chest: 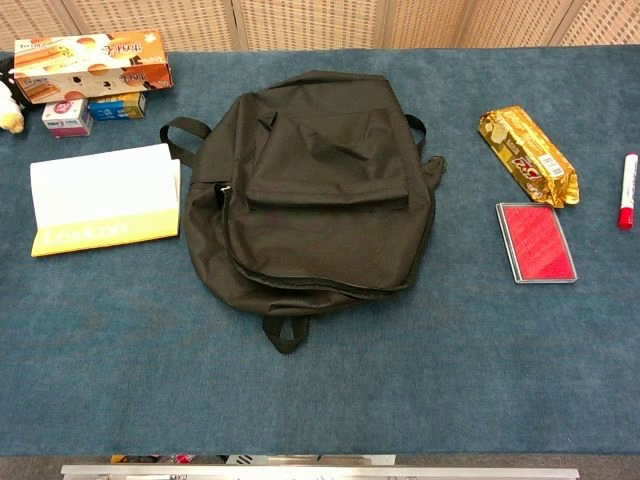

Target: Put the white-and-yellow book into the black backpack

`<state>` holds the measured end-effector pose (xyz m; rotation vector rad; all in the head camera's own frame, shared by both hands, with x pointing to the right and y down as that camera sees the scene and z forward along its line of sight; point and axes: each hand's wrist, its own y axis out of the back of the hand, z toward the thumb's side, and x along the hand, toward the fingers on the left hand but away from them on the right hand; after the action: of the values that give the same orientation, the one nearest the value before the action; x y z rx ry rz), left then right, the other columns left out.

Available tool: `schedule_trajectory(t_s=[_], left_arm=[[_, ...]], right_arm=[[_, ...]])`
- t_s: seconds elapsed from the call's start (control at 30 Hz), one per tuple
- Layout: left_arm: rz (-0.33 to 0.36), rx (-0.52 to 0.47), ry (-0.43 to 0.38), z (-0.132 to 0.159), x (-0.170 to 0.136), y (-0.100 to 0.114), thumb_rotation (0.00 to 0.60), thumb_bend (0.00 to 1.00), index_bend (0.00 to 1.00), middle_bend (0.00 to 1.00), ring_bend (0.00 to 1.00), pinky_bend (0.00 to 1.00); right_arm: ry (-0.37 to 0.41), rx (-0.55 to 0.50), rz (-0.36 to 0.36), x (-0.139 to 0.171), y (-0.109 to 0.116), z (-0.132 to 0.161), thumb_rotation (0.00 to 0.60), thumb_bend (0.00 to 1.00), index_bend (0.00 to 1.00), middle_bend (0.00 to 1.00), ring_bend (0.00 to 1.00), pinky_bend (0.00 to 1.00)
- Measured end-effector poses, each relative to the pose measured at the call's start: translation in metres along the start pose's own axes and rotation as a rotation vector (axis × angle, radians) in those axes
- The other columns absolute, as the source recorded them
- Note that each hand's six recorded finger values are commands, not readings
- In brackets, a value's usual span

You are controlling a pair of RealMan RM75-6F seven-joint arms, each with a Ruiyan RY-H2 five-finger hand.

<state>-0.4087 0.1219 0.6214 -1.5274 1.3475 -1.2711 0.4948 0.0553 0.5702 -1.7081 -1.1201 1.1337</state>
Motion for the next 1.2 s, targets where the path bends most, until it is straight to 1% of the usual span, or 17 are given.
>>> schedule_trajectory(t_s=[0.23,0.3,0.4,0.5,0.7,0.97,1.07,1.2], left_arm=[[-0.005,0.006,-0.015,0.002,-0.002,-0.001,0.6,0.2,0.12,0.14,0.11,0.11],[-0.011,0.008,-0.023,0.003,-0.002,-0.001,0.6,0.2,0.12,0.14,0.11,0.11],[-0.024,0.016,-0.047,0.007,0.0,-0.002,0.6,0.2,0.12,0.14,0.11,0.11],[-0.043,0.035,-0.079,0.013,0.004,-0.005,0.6,0.2,0.12,0.14,0.11,0.11],[-0.111,0.08,-0.146,0.028,0.014,-0.018,0.6,0.2,0.12,0.14,0.11,0.11],[-0.23,0.16,-0.25,0.055,0.031,-0.048,0.6,0.2,0.11,0.12,0.11,0.11],[-0.272,0.174,-0.27,0.064,0.04,-0.061,0.6,0.2,0.11,0.11,0.11,0.11],[-0.319,0.197,-0.268,0.07,0.052,-0.076,0.6,0.2,0.08,0.09,0.1,0.11]], right_arm=[[0.007,-0.013,-0.017,0.0,0.005,0.001,0.6,0.17,0.3,0.28,0.2,0.29],[0.012,-0.018,-0.034,-0.001,0.009,0.002,0.6,0.17,0.3,0.28,0.2,0.29],[0.018,-0.026,-0.063,-0.002,0.016,0.003,0.6,0.17,0.3,0.28,0.2,0.29],[0.017,-0.025,-0.065,-0.004,0.02,0.003,0.6,0.17,0.3,0.28,0.2,0.29],[0.021,-0.021,-0.061,-0.007,0.019,0.004,0.6,0.17,0.3,0.28,0.2,0.29],[0.022,-0.018,-0.06,-0.009,0.018,0.003,0.6,0.17,0.3,0.28,0.2,0.29],[0.024,-0.019,-0.059,-0.009,0.017,0.003,0.6,0.17,0.3,0.28,0.2,0.29],[0.027,-0.018,-0.062,-0.008,0.017,0.003,0.6,0.17,0.3,0.28,0.2,0.29]])
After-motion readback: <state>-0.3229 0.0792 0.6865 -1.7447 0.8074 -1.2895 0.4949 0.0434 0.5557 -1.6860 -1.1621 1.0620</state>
